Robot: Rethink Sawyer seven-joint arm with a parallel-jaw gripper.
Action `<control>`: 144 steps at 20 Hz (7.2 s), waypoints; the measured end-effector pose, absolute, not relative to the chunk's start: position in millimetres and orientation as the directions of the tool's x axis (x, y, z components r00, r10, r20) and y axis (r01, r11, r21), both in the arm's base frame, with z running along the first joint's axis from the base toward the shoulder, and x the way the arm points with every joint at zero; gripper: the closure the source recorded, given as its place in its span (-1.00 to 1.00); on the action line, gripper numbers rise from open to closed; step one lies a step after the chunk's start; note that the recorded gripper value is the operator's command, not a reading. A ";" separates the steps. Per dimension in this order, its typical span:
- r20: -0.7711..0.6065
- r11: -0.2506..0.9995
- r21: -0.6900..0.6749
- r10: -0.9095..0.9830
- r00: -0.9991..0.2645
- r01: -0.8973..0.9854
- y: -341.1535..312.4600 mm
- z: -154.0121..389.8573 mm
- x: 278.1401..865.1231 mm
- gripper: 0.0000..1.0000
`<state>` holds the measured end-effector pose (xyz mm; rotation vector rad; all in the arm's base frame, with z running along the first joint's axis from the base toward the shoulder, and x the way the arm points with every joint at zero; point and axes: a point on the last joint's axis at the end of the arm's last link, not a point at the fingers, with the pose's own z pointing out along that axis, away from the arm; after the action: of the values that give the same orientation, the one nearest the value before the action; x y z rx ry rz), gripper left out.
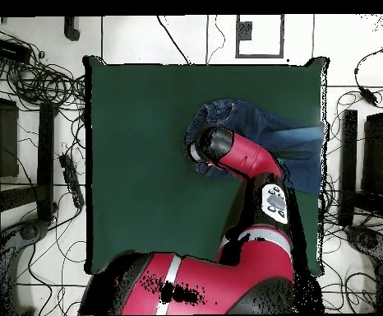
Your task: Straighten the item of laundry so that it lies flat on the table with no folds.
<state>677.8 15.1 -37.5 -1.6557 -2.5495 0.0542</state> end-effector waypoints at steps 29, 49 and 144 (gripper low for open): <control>0.213 0.262 0.173 0.931 -0.296 0.949 -7.7 -29.3 656.0 1.00; 0.287 0.290 0.348 0.872 -0.396 0.891 33.3 -9.3 649.7 1.00; 0.219 0.416 0.508 0.784 -0.580 0.754 264.5 0.7 620.9 1.00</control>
<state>620.9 264.5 0.7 -1.4610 -2.6871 -0.9200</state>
